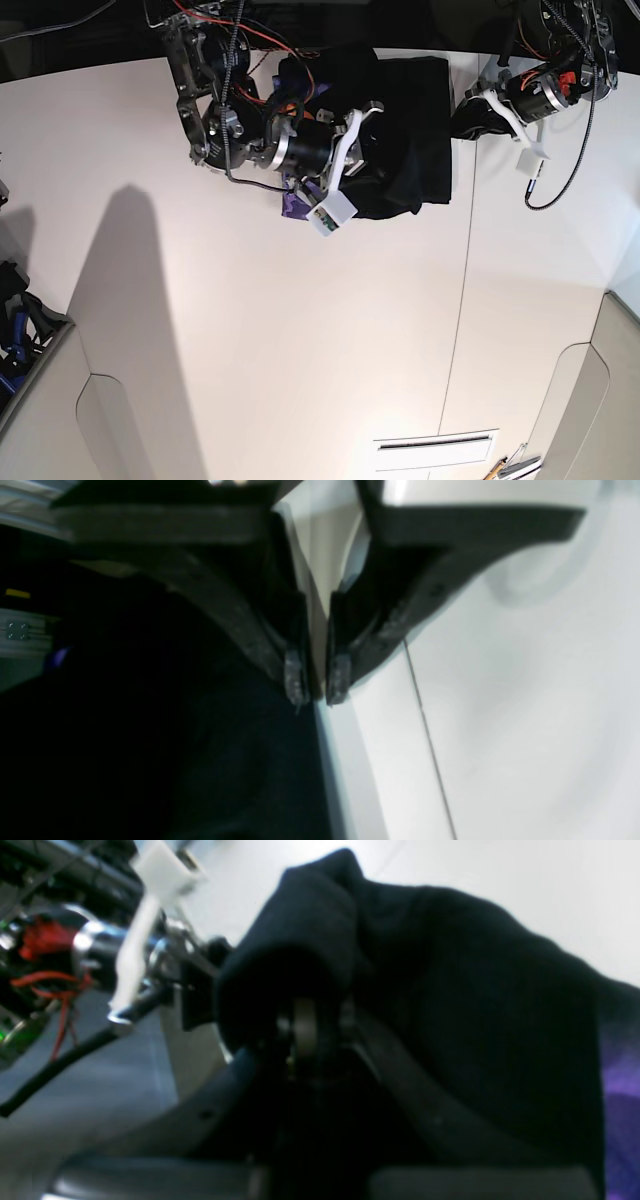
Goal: Fold the T-shirt properly
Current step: 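Grasp the folded bundle with the right gripper and flip it over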
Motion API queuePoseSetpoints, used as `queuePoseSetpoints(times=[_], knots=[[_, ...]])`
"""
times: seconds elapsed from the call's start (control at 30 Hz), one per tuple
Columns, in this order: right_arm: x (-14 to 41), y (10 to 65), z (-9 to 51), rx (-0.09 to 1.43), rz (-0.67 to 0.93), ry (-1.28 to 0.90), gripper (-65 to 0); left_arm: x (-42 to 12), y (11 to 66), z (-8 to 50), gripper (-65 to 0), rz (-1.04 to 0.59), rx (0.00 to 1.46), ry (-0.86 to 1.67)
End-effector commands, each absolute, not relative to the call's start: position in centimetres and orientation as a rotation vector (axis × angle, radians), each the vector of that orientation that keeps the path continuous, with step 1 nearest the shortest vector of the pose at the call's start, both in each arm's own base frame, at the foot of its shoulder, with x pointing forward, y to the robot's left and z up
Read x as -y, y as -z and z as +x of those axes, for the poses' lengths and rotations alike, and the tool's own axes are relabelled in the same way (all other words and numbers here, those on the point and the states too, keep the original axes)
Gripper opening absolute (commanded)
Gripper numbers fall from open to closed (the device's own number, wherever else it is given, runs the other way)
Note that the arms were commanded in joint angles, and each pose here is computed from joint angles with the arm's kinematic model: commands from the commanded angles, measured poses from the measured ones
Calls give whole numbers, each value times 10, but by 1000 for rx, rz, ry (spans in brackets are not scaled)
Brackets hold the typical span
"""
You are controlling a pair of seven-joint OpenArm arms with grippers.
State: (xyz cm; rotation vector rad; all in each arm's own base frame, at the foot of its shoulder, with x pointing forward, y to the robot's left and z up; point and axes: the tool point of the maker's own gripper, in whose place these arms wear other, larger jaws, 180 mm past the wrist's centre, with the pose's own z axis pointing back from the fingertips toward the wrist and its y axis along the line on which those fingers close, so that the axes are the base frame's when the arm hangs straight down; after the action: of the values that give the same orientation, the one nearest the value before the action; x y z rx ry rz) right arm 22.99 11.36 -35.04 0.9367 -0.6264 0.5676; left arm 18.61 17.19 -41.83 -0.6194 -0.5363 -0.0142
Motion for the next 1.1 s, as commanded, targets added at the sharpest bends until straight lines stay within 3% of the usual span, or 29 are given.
queuePoseSetpoints(times=[0.0,0.13,0.27,0.33,0.6,0.87,1.0,1.07], knots=[[-122,333,238,679,979,-579,-650,-175,415,188,-577,-615,544,28],[-128,326,241,691,995,-598,-650,-175,415,188,-576,-615,545,28],[-135,310,248,718,1045,-592,-465,-175,415,188,-576,-614,544,28],[-141,300,248,716,1093,-586,-422,-174,414,188,-576,-617,546,26],[-150,280,255,727,1133,-617,-419,-174,405,194,-576,-651,584,6],[-120,289,294,740,897,-700,-420,-222,360,213,-573,-606,776,-95],[-90,288,319,759,837,-627,-420,-235,331,216,-491,-623,855,-112],[-72,287,331,781,819,-564,-420,-235,310,218,-481,-670,913,-112]])
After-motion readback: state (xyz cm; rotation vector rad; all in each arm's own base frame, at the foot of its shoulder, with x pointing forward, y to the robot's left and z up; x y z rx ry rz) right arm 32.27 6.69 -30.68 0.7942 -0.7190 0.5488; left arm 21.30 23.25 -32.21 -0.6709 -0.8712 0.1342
